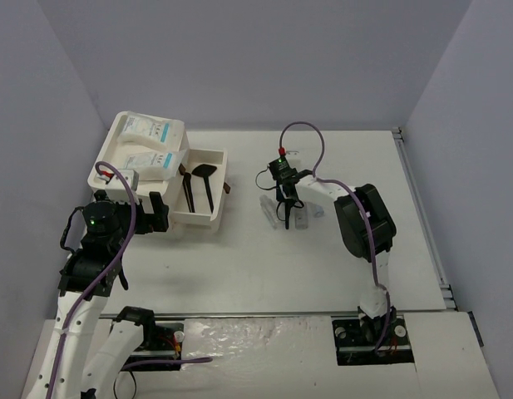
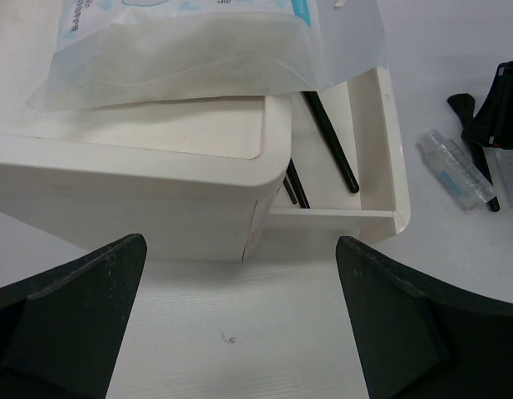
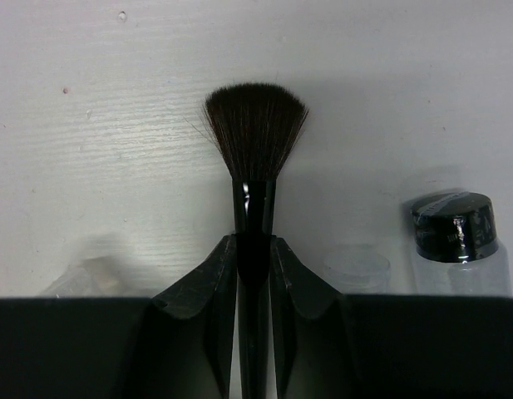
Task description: Organize the makeup
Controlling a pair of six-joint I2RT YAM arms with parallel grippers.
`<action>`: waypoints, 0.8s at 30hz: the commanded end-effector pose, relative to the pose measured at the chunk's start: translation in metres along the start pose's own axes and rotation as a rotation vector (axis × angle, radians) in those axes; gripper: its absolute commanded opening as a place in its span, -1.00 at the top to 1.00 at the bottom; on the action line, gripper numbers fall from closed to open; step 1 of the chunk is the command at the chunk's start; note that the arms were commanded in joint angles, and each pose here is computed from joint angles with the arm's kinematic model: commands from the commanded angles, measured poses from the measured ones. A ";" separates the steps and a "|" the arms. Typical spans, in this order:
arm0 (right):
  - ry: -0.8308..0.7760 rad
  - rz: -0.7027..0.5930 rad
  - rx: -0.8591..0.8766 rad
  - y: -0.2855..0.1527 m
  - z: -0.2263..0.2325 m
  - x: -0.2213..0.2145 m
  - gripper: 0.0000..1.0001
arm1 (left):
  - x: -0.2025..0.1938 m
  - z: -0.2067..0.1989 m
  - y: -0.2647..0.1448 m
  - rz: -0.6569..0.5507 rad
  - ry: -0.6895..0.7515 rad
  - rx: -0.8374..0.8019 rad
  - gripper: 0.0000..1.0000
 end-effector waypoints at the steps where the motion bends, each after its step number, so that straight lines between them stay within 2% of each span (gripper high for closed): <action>1: 0.018 -0.167 0.013 -0.057 -0.006 0.054 1.00 | 0.015 -0.003 0.002 -0.052 0.001 -0.016 -0.94; 7: 0.087 -0.286 0.206 -0.125 0.019 0.097 1.00 | 0.015 -0.002 0.002 -0.051 0.002 -0.012 -0.94; 13: 0.235 -0.403 0.501 -0.185 0.086 0.122 1.00 | 0.015 -0.002 0.002 -0.051 0.001 -0.009 -0.94; 18: 0.393 -0.414 0.711 -0.208 0.138 0.130 1.00 | 0.015 -0.001 0.000 -0.054 0.004 -0.001 -0.94; 24: 0.551 -0.431 0.851 -0.213 0.174 0.134 1.00 | 0.015 -0.001 -0.001 -0.059 0.004 0.000 -0.94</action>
Point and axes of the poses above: each gripper's point midway between its finger pads, its own y axis out along the fingers, its own z axis along the line the jaws close on, x = y × z, the point moved 6 cm from there along -y, back along the fingers, and after that the axes turned 3 degrees about y, right-handed, at the moved point
